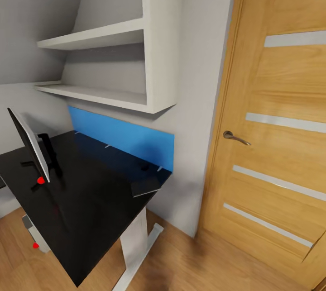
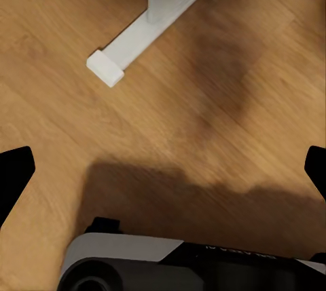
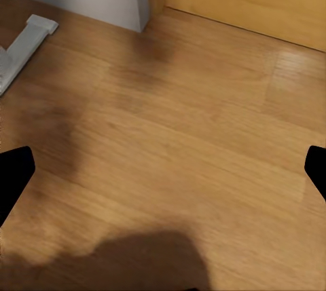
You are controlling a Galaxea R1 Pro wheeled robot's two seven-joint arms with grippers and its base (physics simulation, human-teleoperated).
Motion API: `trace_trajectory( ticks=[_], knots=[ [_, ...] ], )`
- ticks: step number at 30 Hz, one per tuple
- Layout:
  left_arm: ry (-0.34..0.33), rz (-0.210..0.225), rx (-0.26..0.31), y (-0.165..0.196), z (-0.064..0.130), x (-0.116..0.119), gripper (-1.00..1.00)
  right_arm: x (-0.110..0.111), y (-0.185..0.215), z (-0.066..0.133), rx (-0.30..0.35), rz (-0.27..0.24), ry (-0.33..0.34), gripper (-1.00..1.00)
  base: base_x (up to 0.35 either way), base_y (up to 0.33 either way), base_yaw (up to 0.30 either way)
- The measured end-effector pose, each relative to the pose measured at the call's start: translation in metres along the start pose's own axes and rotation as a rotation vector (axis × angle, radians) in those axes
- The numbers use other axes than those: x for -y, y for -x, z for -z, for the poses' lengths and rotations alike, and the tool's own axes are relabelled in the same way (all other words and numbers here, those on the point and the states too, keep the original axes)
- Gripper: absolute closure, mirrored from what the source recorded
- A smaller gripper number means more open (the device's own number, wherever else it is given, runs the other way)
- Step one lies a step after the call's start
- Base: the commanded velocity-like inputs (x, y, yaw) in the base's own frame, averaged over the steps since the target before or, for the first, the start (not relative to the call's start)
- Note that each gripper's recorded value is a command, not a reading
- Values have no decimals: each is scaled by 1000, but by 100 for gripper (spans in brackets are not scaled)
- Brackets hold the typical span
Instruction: In the bedroom, organize the workspace by keeping the computer under the desk, ensuring the monitor is on the desk, placing the keyboard on the desk next to the monitor, placing the mouse on the desk next to the keyboard, moving the folder from the swivel chair onto the desk next to the mouse, stacking the notebook on top of the folder with the pen on top of the notebook, and positioning the swivel chair next to the desk.
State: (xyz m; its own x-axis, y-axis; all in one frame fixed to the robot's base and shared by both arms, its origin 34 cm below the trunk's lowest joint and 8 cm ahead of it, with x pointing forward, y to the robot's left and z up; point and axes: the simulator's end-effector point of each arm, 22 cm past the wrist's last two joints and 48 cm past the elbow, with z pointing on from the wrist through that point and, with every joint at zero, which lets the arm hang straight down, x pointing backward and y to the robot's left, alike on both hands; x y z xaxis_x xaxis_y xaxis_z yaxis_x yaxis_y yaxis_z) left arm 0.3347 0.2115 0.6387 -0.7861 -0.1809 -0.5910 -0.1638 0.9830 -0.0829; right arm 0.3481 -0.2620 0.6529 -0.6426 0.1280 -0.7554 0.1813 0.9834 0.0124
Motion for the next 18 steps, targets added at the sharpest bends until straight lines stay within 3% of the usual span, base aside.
trace_trajectory(
  ticks=[5, 13, 18],
  knots=[
    [-3, 0, 1, 0, 0, 1, -100, -1, -1, 0, -1, 0, 1, -100, 3, 1, 104],
    [-10, -4, -8, -5, 1, 2, -100, -1, -3, 1, -8, 0, -1, -100, 0, -4, 211],
    [-17, -12, -16, -8, 1, 5, -100, 0, -4, 1, -12, 1, -2, -100, 0, -184, 237]
  ],
)
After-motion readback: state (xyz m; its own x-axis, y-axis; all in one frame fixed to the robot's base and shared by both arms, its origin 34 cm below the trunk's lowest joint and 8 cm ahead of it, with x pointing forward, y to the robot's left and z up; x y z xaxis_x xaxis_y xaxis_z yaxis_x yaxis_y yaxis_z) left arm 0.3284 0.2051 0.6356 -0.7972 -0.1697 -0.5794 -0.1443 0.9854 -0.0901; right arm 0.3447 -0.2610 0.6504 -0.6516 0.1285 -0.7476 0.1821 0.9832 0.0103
